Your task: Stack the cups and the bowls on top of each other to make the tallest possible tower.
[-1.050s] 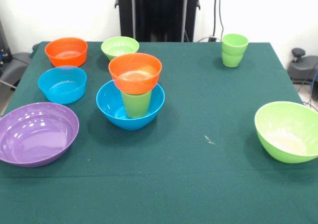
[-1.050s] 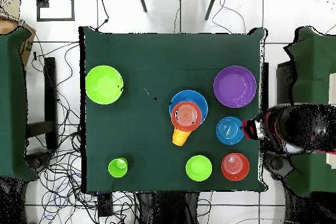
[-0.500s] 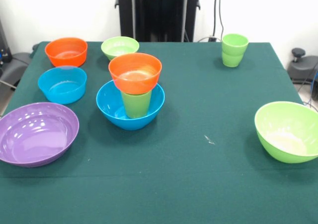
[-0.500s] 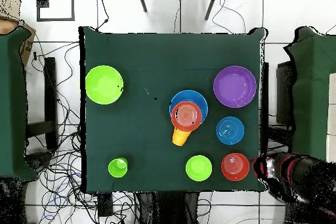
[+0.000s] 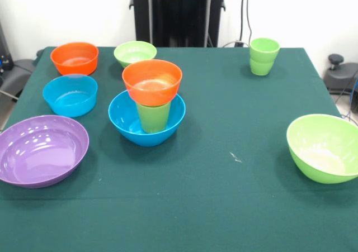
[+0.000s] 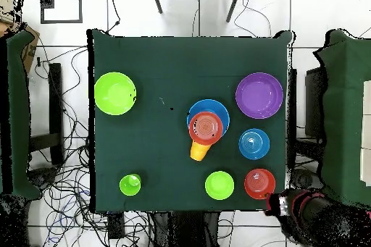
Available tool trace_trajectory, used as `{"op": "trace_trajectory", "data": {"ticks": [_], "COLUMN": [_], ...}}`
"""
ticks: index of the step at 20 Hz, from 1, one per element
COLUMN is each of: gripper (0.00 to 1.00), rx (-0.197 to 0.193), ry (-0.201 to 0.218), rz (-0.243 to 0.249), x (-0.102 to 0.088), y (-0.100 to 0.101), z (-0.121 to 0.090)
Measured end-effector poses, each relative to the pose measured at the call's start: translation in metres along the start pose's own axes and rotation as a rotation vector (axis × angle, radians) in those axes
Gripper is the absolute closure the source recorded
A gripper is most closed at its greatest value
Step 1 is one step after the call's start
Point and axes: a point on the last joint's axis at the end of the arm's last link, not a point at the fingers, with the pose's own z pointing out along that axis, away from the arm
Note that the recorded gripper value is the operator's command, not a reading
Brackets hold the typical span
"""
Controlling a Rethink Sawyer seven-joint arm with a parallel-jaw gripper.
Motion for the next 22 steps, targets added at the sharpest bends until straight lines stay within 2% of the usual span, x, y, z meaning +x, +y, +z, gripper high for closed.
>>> {"op": "trace_trajectory", "data": {"ticks": [7, 13, 18, 20, 22], "gripper": [0.00, 0.00, 0.00, 0.00, 0.00], "rx": [-0.003, -0.002, 0.034, 0.061, 0.076], "ry": [-0.004, -0.019, -0.037, -0.048, -0.052], "rz": [-0.072, -0.099, -0.170, -0.229, -0.261], "x": [0.014, 0.025, 0.040, 0.051, 0.058], "y": [0.033, 0.045, 0.055, 0.063, 0.066], "z": [0.020, 0.033, 0.050, 0.062, 0.069]}}
